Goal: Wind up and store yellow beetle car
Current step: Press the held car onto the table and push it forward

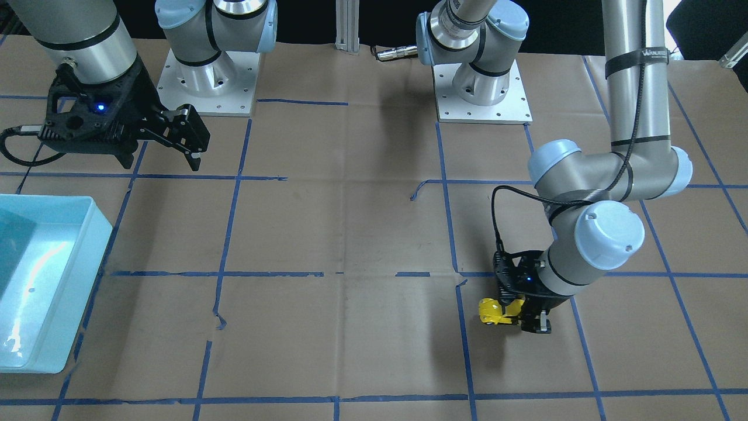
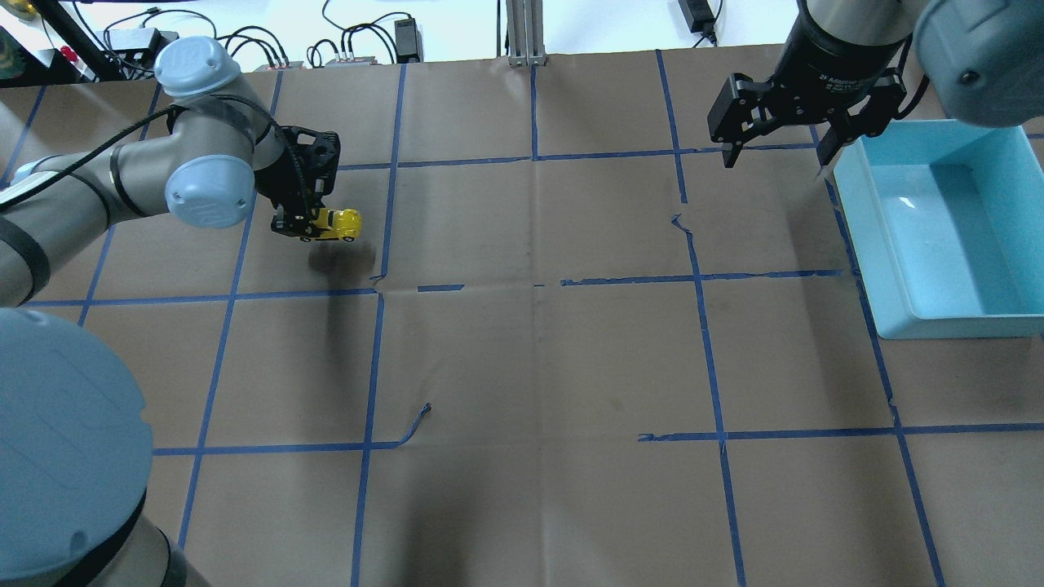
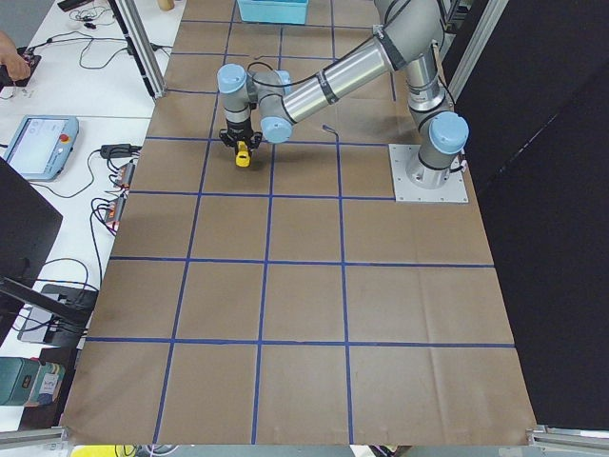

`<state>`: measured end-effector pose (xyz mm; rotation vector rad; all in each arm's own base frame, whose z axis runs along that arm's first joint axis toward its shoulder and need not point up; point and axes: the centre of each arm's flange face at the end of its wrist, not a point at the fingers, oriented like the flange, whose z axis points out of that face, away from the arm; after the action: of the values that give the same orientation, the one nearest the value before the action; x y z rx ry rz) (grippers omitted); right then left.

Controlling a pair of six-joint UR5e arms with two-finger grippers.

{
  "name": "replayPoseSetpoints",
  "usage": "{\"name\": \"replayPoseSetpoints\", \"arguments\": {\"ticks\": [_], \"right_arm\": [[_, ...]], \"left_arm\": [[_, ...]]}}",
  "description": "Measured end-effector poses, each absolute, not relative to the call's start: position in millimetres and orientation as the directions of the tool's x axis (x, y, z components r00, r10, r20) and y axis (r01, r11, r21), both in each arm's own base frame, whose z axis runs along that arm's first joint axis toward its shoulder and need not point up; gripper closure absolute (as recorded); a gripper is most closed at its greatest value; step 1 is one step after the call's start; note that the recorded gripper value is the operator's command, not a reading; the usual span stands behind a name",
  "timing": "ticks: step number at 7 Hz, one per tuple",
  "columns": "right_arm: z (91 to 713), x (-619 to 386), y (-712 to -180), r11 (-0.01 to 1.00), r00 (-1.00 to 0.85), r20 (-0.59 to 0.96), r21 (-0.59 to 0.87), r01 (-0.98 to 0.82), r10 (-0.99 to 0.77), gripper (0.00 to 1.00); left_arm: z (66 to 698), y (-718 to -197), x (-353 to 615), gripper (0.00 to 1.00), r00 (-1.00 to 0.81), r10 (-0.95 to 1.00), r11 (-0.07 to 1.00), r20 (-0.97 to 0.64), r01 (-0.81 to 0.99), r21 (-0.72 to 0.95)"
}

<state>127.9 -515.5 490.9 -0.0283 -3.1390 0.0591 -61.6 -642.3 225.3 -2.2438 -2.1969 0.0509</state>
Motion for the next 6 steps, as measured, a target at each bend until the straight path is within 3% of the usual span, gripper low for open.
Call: {"name": "replayPoseSetpoints", "arguments": {"ticks": [6], "right_arm": [[488.8,127.7,-517.0,0.999,-1.000,0.003,-0.036,0.017,0.017,0.00]], "left_arm": [[193.9,-648.3,-97.2,1.00,-0.004,1.000,0.005,0.025,0.999,-0.044]]}}
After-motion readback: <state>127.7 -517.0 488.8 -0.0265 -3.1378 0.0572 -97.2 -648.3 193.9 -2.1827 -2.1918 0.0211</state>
